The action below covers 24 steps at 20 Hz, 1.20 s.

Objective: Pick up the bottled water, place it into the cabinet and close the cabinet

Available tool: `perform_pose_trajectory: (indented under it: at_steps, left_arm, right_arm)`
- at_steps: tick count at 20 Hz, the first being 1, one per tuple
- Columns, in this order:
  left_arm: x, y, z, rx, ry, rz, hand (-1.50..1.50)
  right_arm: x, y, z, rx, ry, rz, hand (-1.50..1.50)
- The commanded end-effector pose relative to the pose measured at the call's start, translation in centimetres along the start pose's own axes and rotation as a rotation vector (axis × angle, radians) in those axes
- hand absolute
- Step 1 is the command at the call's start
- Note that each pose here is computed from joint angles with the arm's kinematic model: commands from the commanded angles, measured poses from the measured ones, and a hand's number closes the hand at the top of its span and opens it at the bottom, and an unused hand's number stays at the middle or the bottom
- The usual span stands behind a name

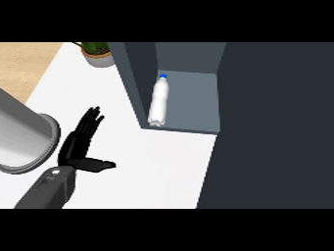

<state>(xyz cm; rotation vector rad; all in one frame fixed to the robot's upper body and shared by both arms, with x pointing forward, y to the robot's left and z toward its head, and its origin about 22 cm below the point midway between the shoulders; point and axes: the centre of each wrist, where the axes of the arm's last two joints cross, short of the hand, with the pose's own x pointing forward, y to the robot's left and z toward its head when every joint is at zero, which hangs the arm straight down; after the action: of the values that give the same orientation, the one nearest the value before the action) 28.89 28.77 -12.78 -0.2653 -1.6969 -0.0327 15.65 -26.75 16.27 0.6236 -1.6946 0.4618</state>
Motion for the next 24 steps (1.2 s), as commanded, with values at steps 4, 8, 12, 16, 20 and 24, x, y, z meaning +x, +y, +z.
perform_pose_trajectory:
  at_steps: [4,8,12,16,20,24]
  left_arm:
    - [2.5,2.8,0.5,-0.07,-0.12,0.027,-1.5]
    - [3.5,4.2,1.5,-0.077,-0.113,0.02,-1.5]
    - [5.7,4.6,0.0,-0.101,-0.145,0.008,-1.5]
    - [6.6,5.5,1.6,-0.116,-0.131,0.005,-1.5]
    - [8.5,6.2,1.9,-0.149,-0.138,0.008,-1.5]
    - [10.6,6.5,2.3,-0.15,-0.158,0.007,-1.5]
  right_arm:
    - [2.4,4.8,-1.9,0.105,-0.069,0.065,1.5]
    - [2.3,5.5,-3.5,0.154,-0.062,0.053,1.5]
    - [1.8,6.4,-5.9,0.187,-0.041,0.035,1.5]
    - [0.6,7.5,-8.3,0.158,-0.028,-0.007,1.5]
    - [0.2,9.6,-11.1,0.128,-0.033,-0.033,1.5]
    - [-0.5,11.9,-14.2,0.068,-0.017,-0.09,1.5]
